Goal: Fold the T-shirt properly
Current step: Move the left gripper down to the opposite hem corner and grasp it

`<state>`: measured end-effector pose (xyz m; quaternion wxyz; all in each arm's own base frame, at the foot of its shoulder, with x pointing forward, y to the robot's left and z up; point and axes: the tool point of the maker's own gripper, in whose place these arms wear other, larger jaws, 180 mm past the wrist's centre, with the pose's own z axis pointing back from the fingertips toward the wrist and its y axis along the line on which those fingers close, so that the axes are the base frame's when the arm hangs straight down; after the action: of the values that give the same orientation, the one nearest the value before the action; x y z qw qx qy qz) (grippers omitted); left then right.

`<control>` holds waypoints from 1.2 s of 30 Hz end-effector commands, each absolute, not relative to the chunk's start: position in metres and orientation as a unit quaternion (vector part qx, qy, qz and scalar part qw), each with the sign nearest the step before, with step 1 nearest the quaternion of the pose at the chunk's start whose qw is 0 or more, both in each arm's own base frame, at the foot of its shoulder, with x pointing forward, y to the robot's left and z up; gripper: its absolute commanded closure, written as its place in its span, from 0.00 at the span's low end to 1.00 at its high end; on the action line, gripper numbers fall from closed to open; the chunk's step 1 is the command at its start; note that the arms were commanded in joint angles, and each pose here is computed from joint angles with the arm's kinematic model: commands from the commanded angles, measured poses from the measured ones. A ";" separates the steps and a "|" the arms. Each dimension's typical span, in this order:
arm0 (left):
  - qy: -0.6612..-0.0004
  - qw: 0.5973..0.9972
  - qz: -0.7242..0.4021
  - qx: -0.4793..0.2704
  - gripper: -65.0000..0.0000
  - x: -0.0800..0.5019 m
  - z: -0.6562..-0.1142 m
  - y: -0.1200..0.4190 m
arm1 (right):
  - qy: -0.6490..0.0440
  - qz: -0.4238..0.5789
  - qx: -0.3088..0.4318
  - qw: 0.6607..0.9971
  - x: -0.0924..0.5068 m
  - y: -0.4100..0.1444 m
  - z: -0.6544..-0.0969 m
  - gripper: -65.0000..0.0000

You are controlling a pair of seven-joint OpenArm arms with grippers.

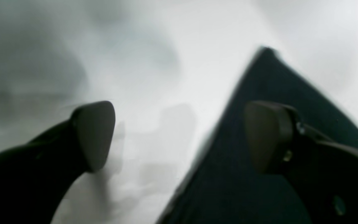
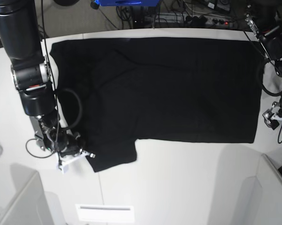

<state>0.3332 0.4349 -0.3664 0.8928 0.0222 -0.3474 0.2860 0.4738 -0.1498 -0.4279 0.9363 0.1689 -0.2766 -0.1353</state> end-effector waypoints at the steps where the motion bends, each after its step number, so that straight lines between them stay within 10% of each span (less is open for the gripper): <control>1: -0.381 0.885 0.266 0.025 0.03 0.360 -0.341 0.437 | -0.309 -0.133 0.176 0.925 0.496 -0.152 -0.402 1.00; 36: -0.365 0.913 0.169 0.065 0.03 0.433 -0.388 0.401 | -0.310 -0.135 0.175 0.925 0.496 -0.156 -0.401 1.00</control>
<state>0.4186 0.3889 -0.4116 0.9252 0.0580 -0.3357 0.1673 0.4738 -0.1537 -0.4275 0.9362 0.1670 -0.2771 -0.1372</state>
